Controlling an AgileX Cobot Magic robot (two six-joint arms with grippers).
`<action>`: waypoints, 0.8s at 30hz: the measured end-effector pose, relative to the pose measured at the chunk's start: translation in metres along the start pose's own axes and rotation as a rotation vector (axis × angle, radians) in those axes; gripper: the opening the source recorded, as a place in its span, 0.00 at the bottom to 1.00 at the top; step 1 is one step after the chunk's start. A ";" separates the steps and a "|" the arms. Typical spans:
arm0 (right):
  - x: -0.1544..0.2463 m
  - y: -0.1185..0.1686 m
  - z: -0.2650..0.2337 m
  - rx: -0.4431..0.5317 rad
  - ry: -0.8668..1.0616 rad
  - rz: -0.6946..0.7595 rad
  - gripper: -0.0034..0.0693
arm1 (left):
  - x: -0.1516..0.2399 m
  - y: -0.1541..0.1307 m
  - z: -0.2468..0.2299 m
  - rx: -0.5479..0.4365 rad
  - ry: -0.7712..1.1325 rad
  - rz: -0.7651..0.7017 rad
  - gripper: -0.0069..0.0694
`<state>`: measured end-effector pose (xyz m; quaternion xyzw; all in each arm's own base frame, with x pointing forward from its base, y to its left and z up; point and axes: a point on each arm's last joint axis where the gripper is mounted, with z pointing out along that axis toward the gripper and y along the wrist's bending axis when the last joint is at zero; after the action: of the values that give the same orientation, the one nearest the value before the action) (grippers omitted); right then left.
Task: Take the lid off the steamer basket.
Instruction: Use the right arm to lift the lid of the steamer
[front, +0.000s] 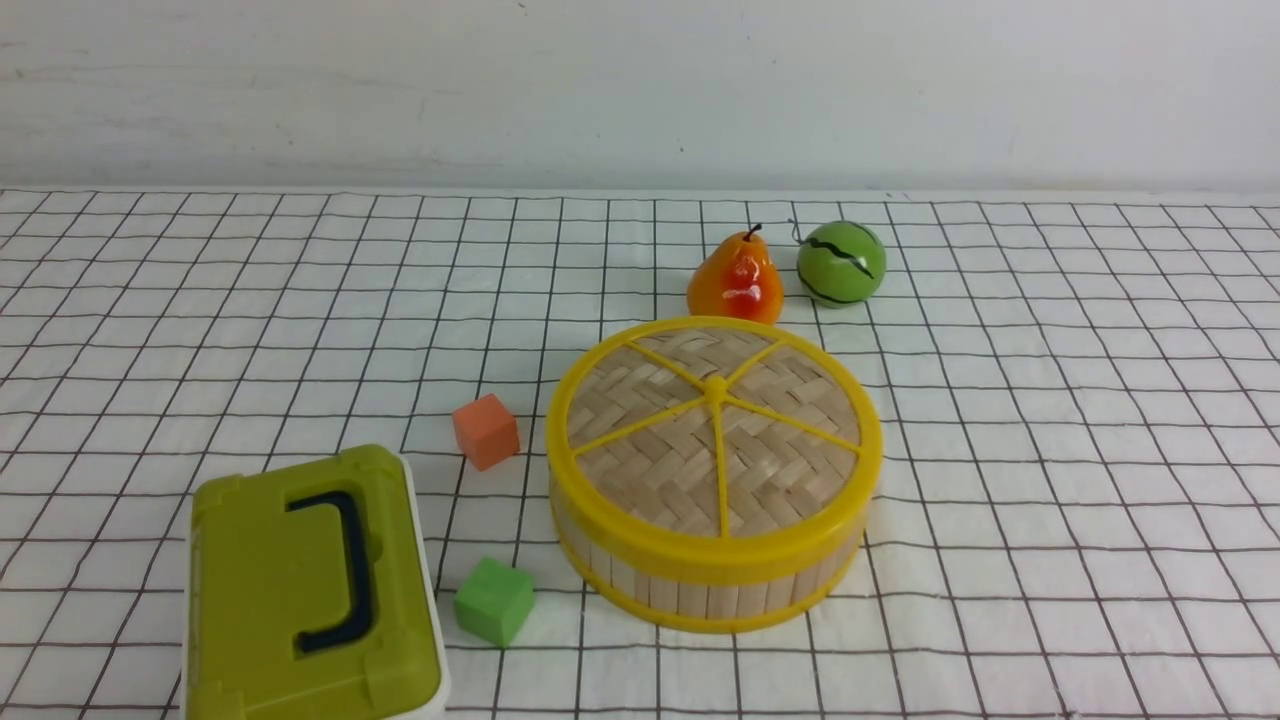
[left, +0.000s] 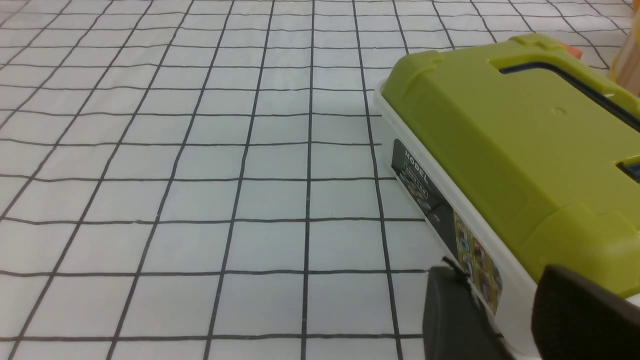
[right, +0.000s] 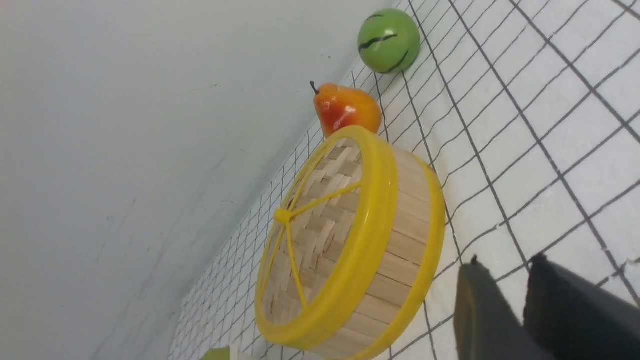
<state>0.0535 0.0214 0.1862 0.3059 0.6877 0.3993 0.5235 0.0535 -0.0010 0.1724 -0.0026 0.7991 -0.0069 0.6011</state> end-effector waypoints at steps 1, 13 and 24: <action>0.000 0.001 0.000 -0.002 0.003 -0.043 0.25 | 0.000 0.000 0.000 0.000 0.000 0.000 0.40; -0.063 0.128 -0.008 -0.013 0.160 -0.831 0.02 | 0.000 0.000 0.000 0.000 0.000 0.000 0.40; -0.112 0.200 0.080 0.090 0.730 -1.102 0.02 | 0.000 0.000 0.000 0.000 0.000 0.000 0.40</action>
<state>0.1613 0.0443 0.4024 -0.2242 0.8927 0.1220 0.3713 0.0535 -0.0010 0.1724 -0.0026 0.7991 -0.0069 0.6011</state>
